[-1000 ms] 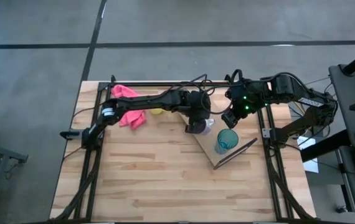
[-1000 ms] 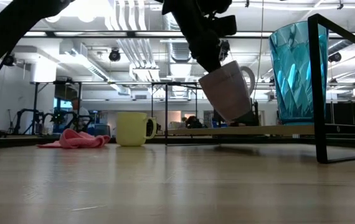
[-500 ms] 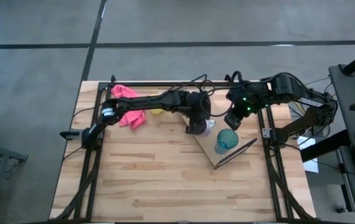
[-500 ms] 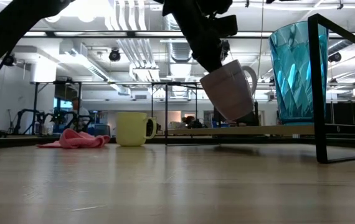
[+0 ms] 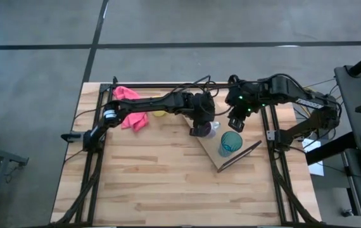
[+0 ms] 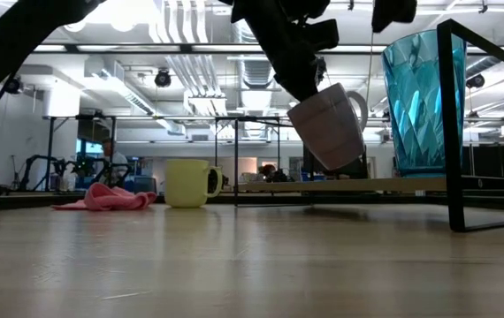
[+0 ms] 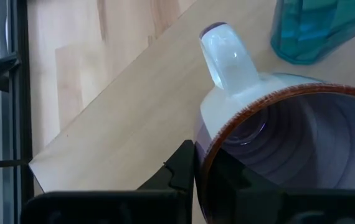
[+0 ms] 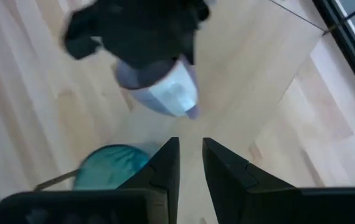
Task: Stack small to large cups/mugs on shelf
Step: Put the purple mug on the shelf
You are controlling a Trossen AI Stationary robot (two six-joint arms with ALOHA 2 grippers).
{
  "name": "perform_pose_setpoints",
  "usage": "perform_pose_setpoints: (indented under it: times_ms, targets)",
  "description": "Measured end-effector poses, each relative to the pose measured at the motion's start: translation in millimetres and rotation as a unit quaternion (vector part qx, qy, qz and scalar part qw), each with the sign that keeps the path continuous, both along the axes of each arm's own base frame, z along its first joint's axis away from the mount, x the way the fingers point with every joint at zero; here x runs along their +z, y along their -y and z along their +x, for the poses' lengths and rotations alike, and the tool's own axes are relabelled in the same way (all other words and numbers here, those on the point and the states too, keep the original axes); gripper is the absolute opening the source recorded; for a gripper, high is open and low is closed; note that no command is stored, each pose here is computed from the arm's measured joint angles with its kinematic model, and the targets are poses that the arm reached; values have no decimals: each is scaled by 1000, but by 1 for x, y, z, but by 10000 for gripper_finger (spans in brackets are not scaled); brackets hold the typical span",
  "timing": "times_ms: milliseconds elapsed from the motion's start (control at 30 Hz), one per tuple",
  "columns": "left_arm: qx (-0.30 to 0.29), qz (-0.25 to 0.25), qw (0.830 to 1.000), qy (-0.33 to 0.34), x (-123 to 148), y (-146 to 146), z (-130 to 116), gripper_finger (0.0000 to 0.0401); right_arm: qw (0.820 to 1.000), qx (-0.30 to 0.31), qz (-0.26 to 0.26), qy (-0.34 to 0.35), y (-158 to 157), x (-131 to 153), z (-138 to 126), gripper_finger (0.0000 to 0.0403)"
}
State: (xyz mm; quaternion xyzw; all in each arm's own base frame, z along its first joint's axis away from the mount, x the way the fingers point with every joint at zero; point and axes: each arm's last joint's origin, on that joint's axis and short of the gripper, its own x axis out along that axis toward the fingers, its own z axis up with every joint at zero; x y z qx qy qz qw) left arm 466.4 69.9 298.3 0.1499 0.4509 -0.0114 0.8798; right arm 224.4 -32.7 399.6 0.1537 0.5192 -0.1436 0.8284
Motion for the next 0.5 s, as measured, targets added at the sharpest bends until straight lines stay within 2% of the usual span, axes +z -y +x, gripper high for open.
perform_pose_setpoints:
  times_ms: [200, 500]
  targets:
    - [0, -1, 1000, 0, 0, 0, 0, 8, 1000, -7, 12, -16, 20, -20, 0, 63]
    - [0, -1, 1000, 1, 0, 0, 0, 8, 997, 32, 36, 58, 39, -47, -6, 63]
